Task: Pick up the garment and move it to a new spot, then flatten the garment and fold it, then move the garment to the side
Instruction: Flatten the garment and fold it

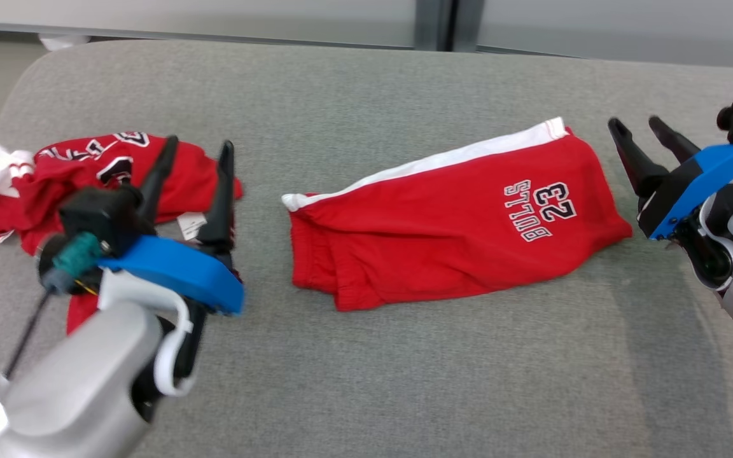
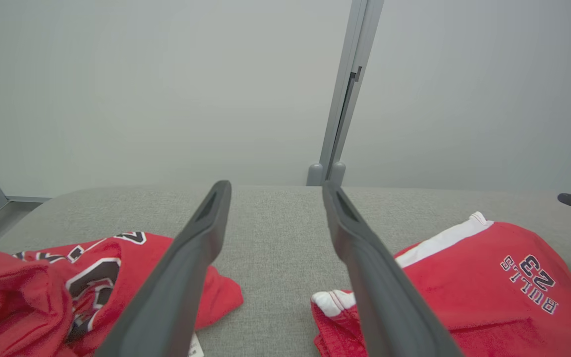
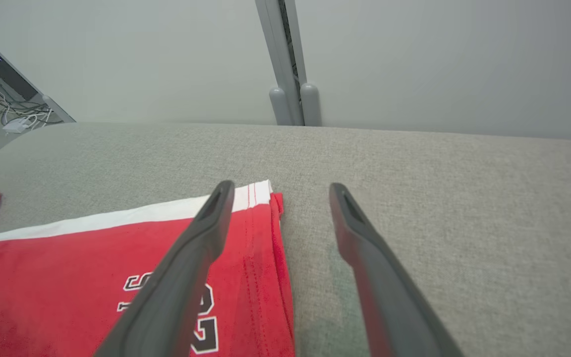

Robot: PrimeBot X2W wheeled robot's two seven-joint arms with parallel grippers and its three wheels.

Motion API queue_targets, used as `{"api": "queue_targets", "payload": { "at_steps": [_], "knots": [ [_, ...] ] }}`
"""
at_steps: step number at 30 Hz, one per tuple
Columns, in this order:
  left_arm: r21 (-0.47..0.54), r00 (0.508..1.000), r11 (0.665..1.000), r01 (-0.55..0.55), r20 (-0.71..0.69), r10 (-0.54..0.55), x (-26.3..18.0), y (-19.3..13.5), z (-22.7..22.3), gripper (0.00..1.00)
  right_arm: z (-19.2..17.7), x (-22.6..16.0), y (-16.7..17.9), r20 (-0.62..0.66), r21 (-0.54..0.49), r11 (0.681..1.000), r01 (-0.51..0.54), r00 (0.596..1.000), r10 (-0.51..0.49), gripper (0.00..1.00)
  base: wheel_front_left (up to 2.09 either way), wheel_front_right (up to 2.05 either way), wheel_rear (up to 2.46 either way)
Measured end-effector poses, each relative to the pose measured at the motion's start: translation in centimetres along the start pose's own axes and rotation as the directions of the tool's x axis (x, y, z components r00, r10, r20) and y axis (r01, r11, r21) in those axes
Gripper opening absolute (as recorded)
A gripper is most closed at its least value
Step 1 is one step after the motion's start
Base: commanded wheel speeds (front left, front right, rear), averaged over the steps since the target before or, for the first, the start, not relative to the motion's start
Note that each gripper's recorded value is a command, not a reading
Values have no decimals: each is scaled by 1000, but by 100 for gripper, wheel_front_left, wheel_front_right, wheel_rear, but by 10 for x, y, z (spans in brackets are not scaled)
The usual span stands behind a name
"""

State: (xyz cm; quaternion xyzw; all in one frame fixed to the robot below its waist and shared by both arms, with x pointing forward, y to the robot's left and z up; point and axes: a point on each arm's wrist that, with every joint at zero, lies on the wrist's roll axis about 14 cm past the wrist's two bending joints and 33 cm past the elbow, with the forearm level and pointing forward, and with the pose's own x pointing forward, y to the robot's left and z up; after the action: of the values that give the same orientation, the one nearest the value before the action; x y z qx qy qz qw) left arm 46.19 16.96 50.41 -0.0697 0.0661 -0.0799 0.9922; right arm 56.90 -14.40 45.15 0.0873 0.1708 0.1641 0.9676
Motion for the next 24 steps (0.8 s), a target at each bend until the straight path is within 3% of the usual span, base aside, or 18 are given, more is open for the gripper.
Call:
{"api": "queue_targets", "payload": {
  "at_steps": [9, 16, 17, 18, 19, 24],
  "knots": [
    [-95, 997, 992, -79, 17, 81, -26, -7, -22, 100, -54, 20, 1, -237, -52, 998, 23, 971, -35, 100, 0, 0, 0],
    [-162, 987, 974, -156, 12, 160, -44, 8, -39, 100, -86, 36, 9, -448, -64, 998, 14, 893, -41, 100, 0, 0, 0],
    [-165, 986, 973, -164, 13, 168, -46, 10, -40, 100, -87, 36, 10, -463, -60, 998, 13, 886, -39, 81, 0, 0, 0],
    [-166, 985, 971, -170, 14, 175, -48, 11, -41, 100, -87, 36, 11, -470, -57, 998, 11, 882, -37, 33, 0, 0, 0],
    [-166, 983, 970, -178, 15, 183, -51, 12, -42, 100, -85, 35, 14, -469, -51, 999, 6, 882, -29, 0, 0, 0, 0],
    [-136, 978, 971, -196, 43, 203, -59, 16, -38, 100, -74, 27, 24, -397, -32, 999, -13, 918, -1, 0, 0, 0, 0]
  ]
}}
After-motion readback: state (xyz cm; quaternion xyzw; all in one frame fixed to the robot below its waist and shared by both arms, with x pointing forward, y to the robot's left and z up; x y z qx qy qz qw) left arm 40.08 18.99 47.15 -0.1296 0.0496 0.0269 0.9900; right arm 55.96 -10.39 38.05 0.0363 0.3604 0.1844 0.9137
